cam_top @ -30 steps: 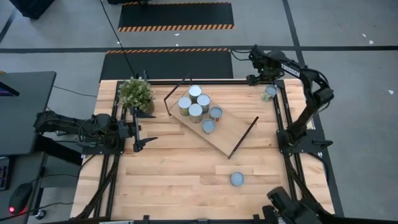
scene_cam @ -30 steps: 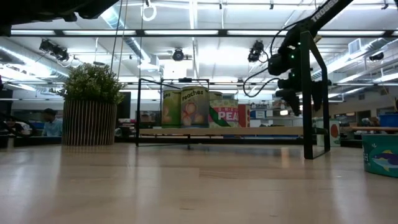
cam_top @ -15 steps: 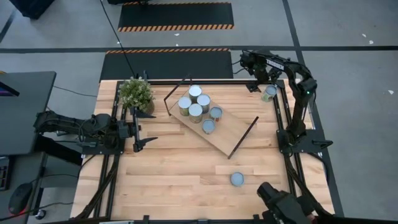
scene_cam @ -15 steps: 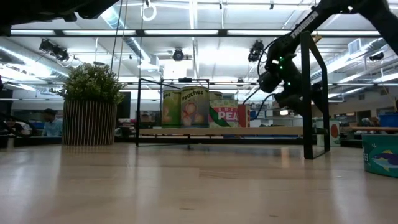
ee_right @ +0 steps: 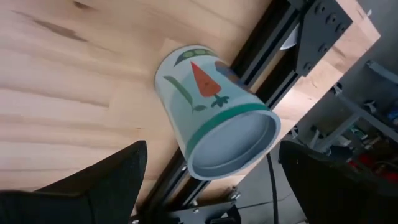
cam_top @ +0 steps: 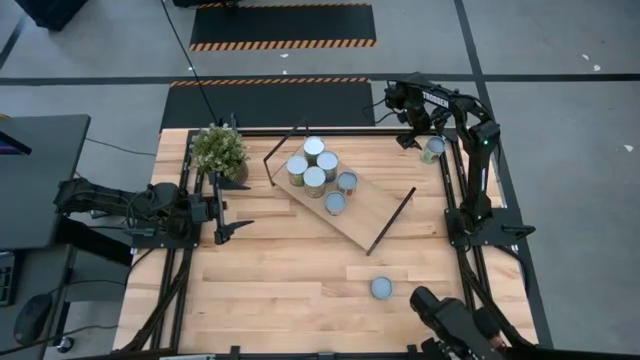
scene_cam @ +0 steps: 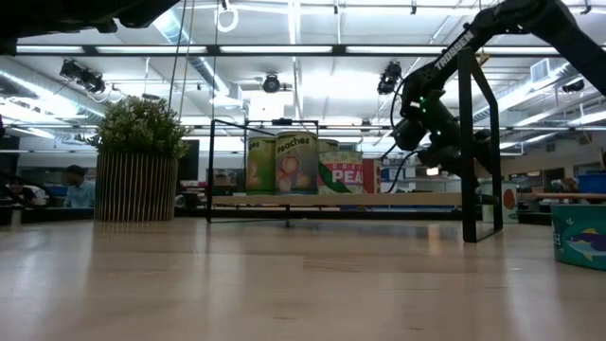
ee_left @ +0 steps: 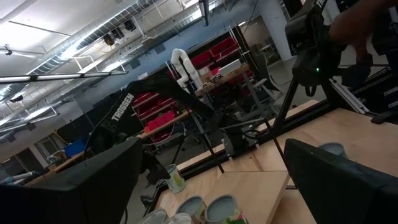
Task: Pick and place cans onto a shelf
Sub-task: Put the canned mixed vegetables on the shelf
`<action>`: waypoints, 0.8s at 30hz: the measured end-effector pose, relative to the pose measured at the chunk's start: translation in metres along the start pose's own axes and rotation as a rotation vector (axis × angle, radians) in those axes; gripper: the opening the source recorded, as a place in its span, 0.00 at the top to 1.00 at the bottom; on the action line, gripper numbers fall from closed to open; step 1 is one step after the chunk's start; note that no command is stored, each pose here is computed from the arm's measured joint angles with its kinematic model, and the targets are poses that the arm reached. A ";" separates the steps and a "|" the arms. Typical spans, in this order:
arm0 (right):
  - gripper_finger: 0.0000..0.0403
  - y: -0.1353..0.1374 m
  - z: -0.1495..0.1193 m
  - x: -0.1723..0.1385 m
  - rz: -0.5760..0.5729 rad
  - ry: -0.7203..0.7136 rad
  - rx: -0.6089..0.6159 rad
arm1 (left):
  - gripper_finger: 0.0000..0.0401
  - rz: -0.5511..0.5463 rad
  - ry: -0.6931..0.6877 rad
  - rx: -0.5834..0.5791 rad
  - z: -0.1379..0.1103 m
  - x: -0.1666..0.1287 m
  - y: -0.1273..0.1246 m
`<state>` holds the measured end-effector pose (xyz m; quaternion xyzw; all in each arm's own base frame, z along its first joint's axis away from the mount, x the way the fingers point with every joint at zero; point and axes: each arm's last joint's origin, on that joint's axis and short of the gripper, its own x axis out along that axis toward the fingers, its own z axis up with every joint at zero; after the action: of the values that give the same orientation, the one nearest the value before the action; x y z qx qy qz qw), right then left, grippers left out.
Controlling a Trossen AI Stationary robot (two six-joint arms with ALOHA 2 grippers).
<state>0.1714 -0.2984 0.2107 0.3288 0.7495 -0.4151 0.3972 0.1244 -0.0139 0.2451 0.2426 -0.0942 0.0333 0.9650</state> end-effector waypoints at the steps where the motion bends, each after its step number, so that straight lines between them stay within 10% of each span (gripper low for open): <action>1: 0.07 0.000 0.000 0.000 0.003 0.001 -0.008 | 0.01 0.000 0.000 0.000 0.000 0.000 0.000; 24: 0.08 -0.003 0.014 0.013 0.025 0.007 0.045 | 0.01 -0.005 0.010 -0.010 -0.001 0.000 -0.001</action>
<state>0.1676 -0.3102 0.1954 0.3483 0.7372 -0.4257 0.3924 0.1246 -0.0139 0.2440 0.2377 -0.0891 0.0314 0.9667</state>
